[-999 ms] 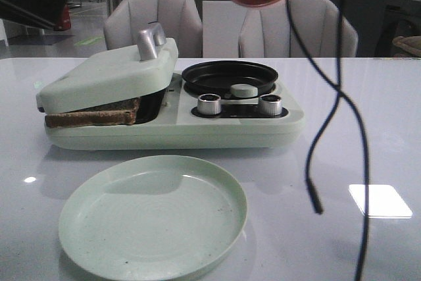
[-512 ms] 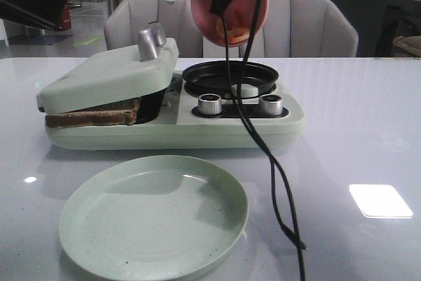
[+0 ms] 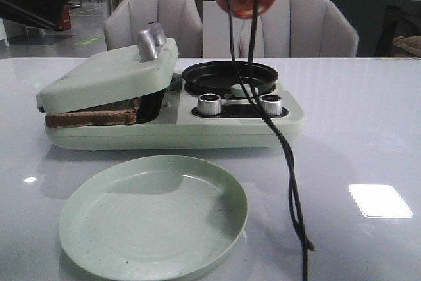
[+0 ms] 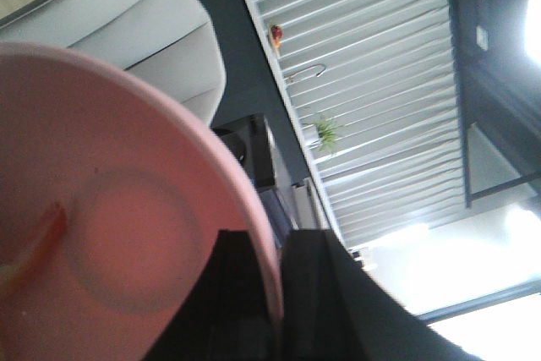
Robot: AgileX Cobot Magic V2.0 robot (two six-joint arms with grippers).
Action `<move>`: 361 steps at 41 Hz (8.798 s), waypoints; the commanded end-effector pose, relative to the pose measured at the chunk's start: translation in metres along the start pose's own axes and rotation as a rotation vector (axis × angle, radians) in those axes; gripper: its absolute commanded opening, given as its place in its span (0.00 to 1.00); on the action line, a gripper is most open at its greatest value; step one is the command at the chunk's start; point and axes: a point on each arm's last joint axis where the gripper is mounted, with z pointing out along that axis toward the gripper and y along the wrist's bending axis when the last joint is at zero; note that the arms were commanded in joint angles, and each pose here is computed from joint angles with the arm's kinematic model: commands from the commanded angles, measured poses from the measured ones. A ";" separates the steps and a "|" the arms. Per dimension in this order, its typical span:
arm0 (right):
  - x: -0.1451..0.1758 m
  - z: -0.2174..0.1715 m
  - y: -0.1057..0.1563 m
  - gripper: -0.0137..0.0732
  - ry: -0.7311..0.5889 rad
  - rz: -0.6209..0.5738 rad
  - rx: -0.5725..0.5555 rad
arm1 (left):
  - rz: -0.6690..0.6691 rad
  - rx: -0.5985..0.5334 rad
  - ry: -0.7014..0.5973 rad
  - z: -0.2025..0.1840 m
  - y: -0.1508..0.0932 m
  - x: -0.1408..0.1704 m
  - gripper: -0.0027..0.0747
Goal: Make breakfast with bread and shrimp
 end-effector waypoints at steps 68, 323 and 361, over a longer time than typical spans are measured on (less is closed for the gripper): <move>0.116 -0.058 -0.170 0.18 0.261 0.565 -0.437 | -0.017 0.005 -0.070 -0.004 -0.003 -0.012 0.16; 0.284 -0.257 -0.121 0.17 0.238 0.856 -0.964 | 0.004 -1.012 -0.736 -0.071 0.042 0.155 0.16; 0.343 -0.292 -0.098 0.17 -0.202 1.146 -0.282 | 0.004 -1.012 -0.736 -0.071 0.042 0.155 0.16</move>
